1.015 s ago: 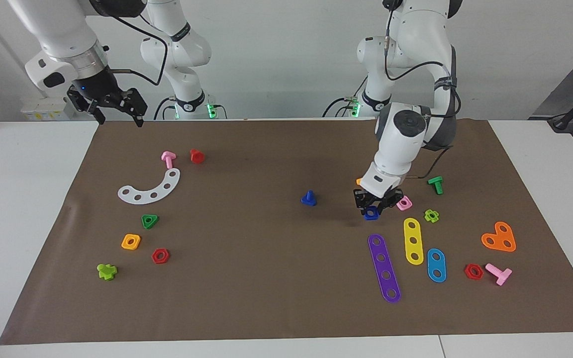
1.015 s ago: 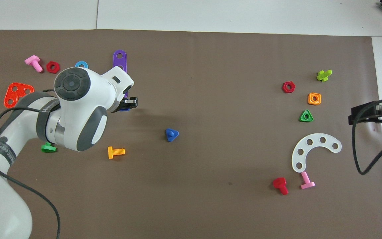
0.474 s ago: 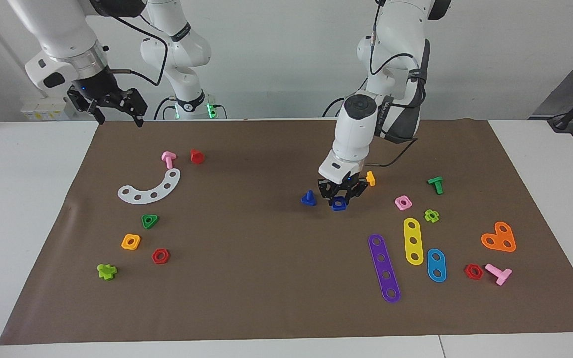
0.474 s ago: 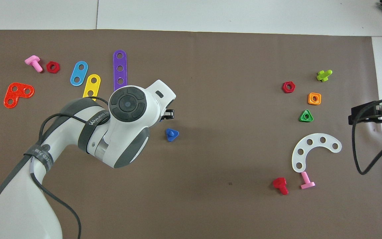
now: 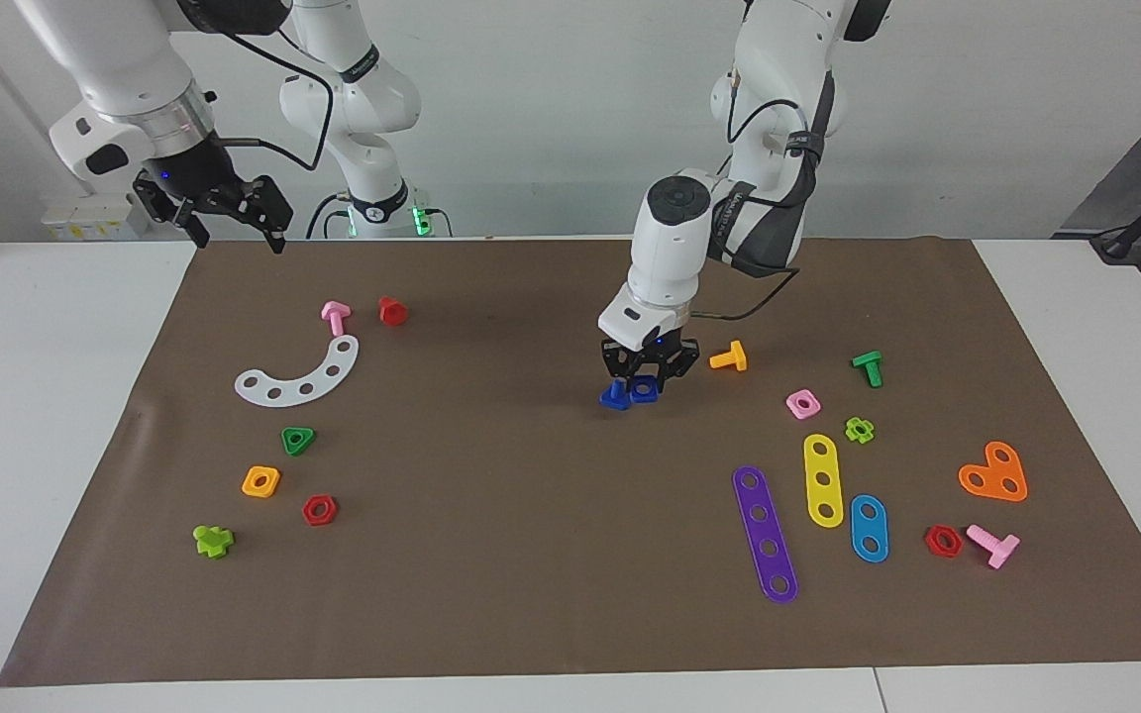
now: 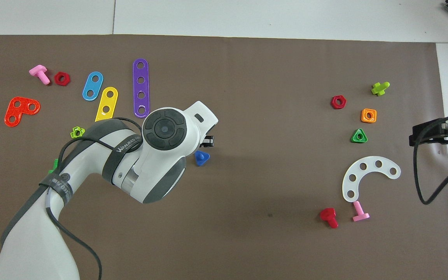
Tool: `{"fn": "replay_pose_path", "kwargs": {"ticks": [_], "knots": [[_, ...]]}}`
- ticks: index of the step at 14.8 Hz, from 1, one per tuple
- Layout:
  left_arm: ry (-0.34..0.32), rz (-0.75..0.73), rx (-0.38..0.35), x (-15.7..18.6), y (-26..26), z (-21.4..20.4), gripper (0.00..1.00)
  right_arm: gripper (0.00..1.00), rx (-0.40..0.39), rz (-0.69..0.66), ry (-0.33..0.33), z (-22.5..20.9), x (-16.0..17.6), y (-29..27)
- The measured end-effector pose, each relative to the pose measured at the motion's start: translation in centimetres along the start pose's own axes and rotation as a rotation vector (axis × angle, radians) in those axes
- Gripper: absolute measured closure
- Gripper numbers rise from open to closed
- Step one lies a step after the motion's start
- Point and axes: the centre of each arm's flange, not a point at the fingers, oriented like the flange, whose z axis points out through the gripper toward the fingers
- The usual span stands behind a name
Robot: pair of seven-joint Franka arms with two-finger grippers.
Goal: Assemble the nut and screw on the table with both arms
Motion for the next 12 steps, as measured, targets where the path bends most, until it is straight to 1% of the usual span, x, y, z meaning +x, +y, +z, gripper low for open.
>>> {"fn": "replay_pose_path", "kwargs": {"ticks": [5, 12], "knots": [[-0.007, 0.007, 0.001, -0.5, 0.3, 0.5, 0.54, 0.0, 0.0, 0.001, -0.002, 0.1, 0.0, 0.1], [0.006, 0.026, -0.017, -2.7, 0.4, 3.3, 0.54, 0.0, 0.0, 0.002, -0.002, 0.1, 0.0, 0.1]]}}
